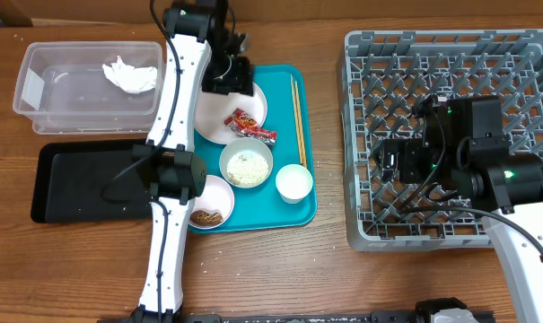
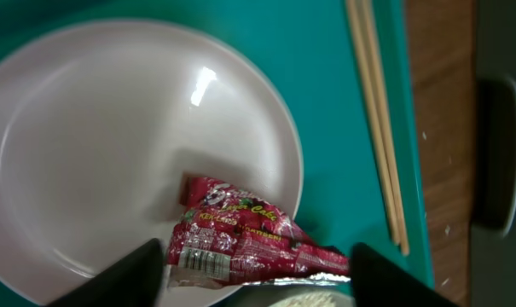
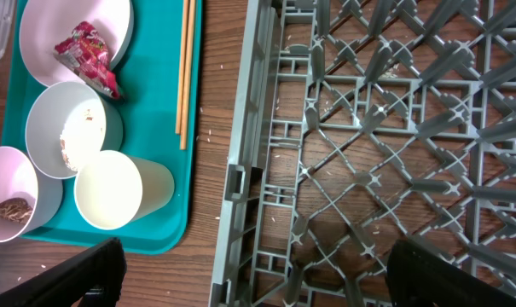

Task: Sort waste into correct bins and load items into the dishwasher
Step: 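Return the left gripper to the plate and grasp the red wrapper, then carry the red wrapper left and drop it into the clear bin, then grasp the rim of the pink bowl with the left gripper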

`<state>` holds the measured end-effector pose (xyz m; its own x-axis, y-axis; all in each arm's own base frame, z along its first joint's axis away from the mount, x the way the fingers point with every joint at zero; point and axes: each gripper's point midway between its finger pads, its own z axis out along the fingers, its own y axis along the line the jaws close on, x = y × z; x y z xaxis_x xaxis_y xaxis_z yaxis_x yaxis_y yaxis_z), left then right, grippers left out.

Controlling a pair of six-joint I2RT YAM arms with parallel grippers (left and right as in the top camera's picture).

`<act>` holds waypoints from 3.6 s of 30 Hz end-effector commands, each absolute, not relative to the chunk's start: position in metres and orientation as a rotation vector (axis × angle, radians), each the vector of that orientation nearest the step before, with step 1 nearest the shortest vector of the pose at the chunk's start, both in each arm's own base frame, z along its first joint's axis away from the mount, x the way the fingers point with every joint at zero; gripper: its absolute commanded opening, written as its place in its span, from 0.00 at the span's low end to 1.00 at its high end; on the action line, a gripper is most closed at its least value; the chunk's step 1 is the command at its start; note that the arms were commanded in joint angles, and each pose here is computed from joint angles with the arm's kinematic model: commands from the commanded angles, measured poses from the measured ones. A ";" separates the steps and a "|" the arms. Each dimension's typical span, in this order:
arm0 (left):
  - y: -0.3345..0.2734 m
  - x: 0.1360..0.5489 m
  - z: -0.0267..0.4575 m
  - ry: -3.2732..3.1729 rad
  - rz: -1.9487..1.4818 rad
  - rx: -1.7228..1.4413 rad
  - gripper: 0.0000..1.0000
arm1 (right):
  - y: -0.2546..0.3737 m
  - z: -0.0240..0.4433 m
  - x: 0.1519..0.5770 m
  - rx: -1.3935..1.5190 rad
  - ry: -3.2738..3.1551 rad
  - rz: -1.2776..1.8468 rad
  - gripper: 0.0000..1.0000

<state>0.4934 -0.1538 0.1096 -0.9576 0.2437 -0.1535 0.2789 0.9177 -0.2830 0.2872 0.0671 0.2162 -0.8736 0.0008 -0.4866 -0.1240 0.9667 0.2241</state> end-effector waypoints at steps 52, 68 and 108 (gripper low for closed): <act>0.075 0.526 0.168 2.749 0.154 -0.494 0.97 | 0.069 0.213 0.298 -0.084 2.621 0.351 1.00; -0.016 0.361 0.343 2.648 -0.166 -0.258 0.97 | 0.068 0.213 0.297 -0.084 2.628 0.351 1.00; -0.116 0.247 0.037 3.017 -0.119 0.097 0.04 | 0.069 0.216 0.302 -0.086 2.604 0.351 1.00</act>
<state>0.2562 -0.1156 0.0369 -0.9844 0.0483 -0.1690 0.0616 0.9953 -0.0745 0.2979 0.0683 0.2070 -0.8818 -0.0002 -0.4716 -0.1206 0.9668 0.2251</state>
